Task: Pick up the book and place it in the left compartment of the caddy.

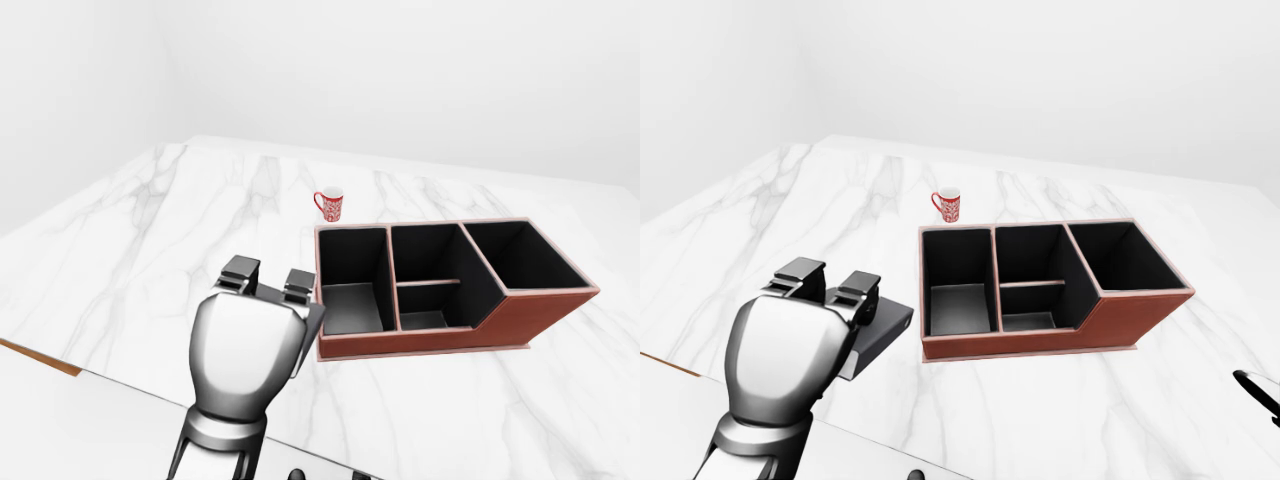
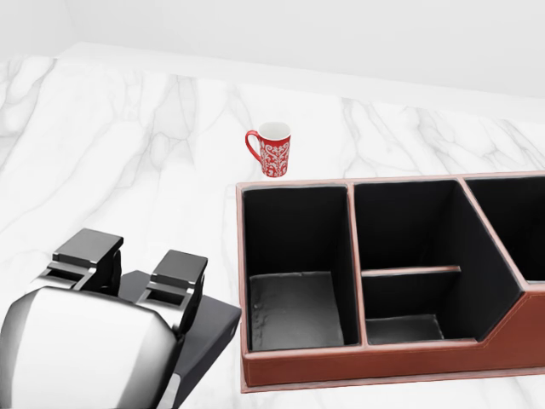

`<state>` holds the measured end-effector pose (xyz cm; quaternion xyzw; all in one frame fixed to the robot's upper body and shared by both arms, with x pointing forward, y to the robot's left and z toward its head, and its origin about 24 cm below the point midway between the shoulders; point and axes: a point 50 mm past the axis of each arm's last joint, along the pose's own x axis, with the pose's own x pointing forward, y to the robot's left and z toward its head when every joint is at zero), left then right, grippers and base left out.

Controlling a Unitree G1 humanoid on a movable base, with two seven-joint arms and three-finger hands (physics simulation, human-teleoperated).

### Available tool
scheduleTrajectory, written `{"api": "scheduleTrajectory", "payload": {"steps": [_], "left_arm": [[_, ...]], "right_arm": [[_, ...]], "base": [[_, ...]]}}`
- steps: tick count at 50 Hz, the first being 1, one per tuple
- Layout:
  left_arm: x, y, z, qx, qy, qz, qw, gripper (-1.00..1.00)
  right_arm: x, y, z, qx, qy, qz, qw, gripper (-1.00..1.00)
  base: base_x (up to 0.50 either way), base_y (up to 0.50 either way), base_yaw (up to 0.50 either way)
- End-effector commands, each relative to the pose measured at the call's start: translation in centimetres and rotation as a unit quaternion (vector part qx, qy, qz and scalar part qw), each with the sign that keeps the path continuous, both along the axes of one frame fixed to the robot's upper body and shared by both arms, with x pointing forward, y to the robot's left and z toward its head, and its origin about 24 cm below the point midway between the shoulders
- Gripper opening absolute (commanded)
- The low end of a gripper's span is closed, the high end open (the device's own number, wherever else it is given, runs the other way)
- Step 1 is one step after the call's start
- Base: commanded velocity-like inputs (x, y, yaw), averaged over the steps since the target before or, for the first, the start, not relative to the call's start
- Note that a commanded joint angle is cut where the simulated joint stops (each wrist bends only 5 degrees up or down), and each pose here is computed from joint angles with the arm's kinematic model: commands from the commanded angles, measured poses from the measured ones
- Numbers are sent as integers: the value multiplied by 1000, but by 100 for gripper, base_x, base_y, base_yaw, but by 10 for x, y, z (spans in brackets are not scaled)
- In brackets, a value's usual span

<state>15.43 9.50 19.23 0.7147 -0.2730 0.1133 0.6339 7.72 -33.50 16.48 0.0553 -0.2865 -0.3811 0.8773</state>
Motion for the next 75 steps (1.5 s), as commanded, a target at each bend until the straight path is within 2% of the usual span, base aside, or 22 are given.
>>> {"api": "scheduleTrajectory", "payload": {"steps": [1, 41, 44, 58, 65, 75], "left_arm": [[-7, -5, -3, -1, -24, -17, 1000, -100], [-4, -3, -5, -4, -20, -17, 1000, -100], [-10, -10, 7, -5, -30, -30, 999, -100], [-17, -37, 13, -2, -31, -64, 997, -100], [-15, -44, 21, 4, -37, -81, 996, -100], [-5, -53, 26, 15, -30, -84, 996, -100]], "right_arm": [[1, 0, -1, -1, 3, 0, 1000, 100], [0, 0, 1, -5, 4, -4, 1000, 100], [0, 1, 2, -6, 2, -4, 1000, 100], [1, 1, 1, -6, 4, -2, 1000, 100], [2, 1, -1, -4, 7, 0, 1000, 100], [2, 1, 0, -5, 6, 0, 1000, 100]], "base": [[0, 0, 0], [0, 0, 0], [0, 0, 0], [0, 0, 0], [0, 0, 0], [0, 0, 0]]}}
